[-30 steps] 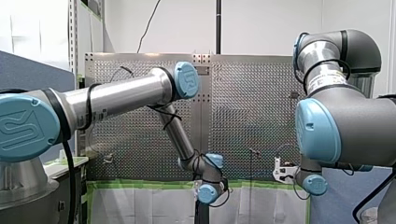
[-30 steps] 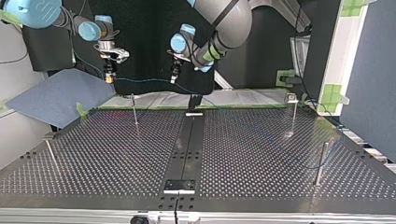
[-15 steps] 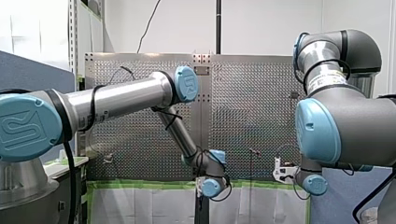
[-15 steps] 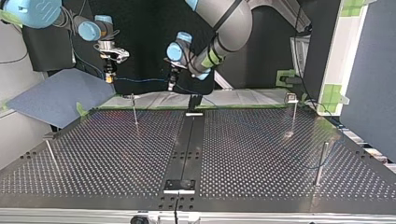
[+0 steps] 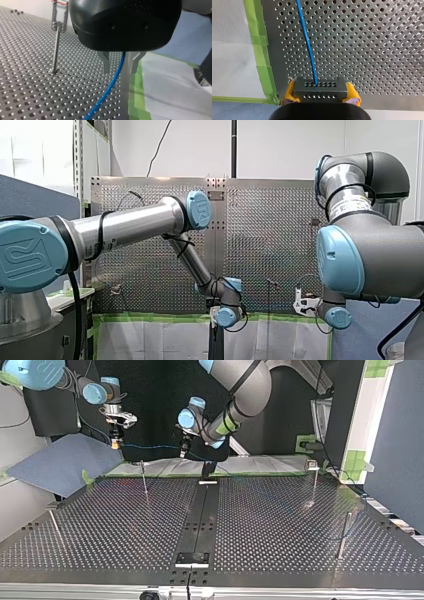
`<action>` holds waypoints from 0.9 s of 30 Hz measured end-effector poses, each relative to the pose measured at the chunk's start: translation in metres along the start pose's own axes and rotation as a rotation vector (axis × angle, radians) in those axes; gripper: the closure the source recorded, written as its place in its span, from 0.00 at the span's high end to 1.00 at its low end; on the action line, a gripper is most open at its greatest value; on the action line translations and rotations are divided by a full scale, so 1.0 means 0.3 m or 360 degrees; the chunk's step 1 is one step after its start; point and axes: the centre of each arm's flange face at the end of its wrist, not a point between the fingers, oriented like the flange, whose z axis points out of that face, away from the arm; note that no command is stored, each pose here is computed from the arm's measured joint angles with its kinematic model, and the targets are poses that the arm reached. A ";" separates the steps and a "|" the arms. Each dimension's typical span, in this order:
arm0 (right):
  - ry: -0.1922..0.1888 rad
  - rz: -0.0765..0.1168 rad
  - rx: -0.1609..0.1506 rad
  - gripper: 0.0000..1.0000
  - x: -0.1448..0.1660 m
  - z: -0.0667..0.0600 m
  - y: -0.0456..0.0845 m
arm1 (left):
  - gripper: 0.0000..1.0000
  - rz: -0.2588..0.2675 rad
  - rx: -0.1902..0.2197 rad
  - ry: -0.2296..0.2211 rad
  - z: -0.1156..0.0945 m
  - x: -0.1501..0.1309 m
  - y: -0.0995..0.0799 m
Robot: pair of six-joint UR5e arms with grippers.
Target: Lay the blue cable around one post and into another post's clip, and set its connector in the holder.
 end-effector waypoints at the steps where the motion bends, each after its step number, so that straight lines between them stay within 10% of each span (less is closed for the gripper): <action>1: 0.0001 0.0000 0.0000 0.00 0.001 0.001 0.000 | 0.50 0.0009 0.0003 0.0009 -0.002 0.001 -0.002; 9: 0.0003 0.0000 -0.0001 0.00 0.002 0.004 0.002 | 0.53 0.0023 0.0019 0.0030 -0.008 0.003 -0.008; 19: 0.0003 -0.0002 -0.0001 0.00 0.002 0.005 0.003 | 0.00 0.0024 0.0038 0.0039 -0.005 -0.009 -0.010; 27: 0.0004 -0.0001 -0.0001 0.00 0.002 0.005 0.003 | 0.00 0.0031 0.0078 0.0074 -0.006 -0.023 -0.015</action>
